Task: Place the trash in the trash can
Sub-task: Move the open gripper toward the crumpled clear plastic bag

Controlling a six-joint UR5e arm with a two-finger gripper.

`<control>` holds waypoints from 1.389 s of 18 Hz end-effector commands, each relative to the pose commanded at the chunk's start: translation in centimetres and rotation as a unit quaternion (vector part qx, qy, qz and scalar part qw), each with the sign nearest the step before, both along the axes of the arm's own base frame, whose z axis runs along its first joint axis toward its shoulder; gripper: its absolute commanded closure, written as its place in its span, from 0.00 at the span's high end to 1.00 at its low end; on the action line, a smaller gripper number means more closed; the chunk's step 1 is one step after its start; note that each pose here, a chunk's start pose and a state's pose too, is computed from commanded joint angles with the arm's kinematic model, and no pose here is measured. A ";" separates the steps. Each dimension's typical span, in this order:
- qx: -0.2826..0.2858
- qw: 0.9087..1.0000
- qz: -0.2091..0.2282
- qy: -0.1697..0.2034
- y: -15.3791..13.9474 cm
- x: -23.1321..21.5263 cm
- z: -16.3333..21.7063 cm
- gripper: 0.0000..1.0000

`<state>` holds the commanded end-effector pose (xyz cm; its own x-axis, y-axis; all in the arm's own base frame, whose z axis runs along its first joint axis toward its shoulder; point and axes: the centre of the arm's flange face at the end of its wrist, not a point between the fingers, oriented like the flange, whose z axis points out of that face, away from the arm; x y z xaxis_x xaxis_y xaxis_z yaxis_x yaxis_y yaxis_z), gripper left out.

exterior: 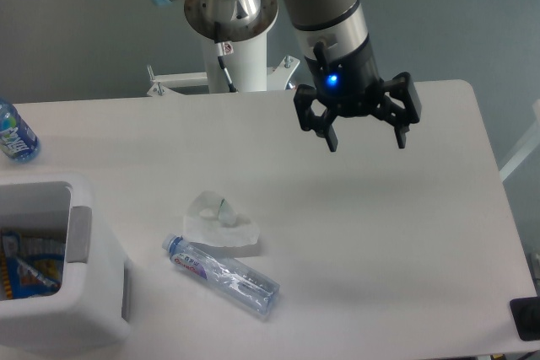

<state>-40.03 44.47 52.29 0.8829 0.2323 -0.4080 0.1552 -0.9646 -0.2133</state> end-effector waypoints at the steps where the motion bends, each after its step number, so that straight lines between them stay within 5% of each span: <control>1: 0.000 1.000 0.001 0.000 -0.1 -0.1 0.0 1.00; 12: -0.001 1.000 0.003 -0.009 0.5 0.4 -1.3 1.00; 25: 0.011 0.999 0.021 -0.043 0.2 3.0 -8.6 1.00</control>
<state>-37.08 44.64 43.69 0.9035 0.2787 -0.3255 0.2150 -0.9519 -0.2182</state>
